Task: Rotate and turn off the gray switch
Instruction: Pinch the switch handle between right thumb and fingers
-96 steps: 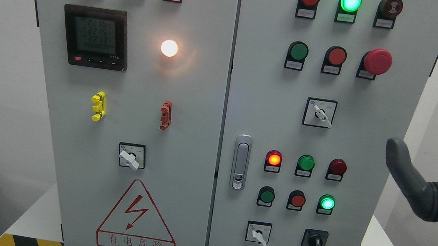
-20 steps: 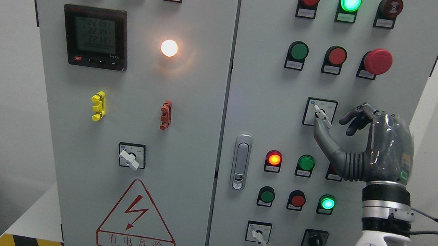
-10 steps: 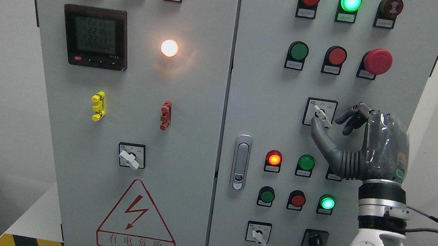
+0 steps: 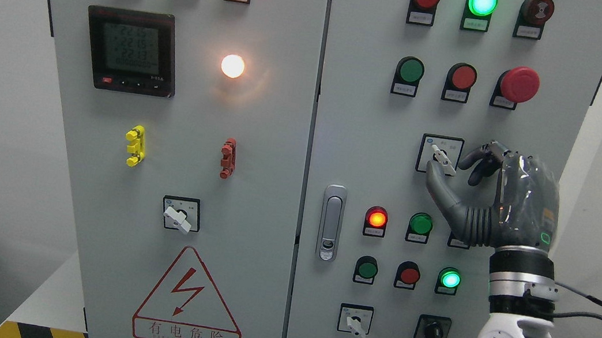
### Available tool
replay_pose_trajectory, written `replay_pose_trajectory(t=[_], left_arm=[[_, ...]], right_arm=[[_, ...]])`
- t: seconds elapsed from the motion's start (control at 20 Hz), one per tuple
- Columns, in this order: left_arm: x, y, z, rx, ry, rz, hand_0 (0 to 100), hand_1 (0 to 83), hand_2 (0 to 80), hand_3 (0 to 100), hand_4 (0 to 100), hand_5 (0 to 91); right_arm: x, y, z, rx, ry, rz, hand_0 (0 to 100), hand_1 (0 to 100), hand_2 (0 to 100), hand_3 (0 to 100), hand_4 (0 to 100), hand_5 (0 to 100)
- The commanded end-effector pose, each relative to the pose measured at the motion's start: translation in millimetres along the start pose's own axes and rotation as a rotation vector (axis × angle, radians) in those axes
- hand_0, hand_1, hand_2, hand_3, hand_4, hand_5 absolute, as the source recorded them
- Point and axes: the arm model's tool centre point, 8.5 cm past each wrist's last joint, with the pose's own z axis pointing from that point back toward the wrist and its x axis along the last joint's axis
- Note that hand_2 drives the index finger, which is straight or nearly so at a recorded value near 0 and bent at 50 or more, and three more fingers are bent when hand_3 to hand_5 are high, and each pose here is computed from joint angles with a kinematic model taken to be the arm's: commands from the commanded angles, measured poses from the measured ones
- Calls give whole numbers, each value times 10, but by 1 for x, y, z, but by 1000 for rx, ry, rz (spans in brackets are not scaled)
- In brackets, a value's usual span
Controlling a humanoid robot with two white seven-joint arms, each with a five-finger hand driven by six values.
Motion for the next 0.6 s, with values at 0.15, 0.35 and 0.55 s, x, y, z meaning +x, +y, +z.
replay_pose_trajectory(t=[0.15,0.35,0.55], left_arm=[[-8,1,1,7,26,22,120,389,0,0,0,0],[-8,1,1,8,26,22,120,389,0,0,0,0],[-8,1,1,7,26,22,120,389,0,0,0,0]], right_arm=[[-1,4,-4,6,9,12,186,440,602,817,710,879],[-1,5,-4,9,8,20,190,443,607,819,711,879],[0,4,-6,6,6,21,200,443,618,825,715,882]])
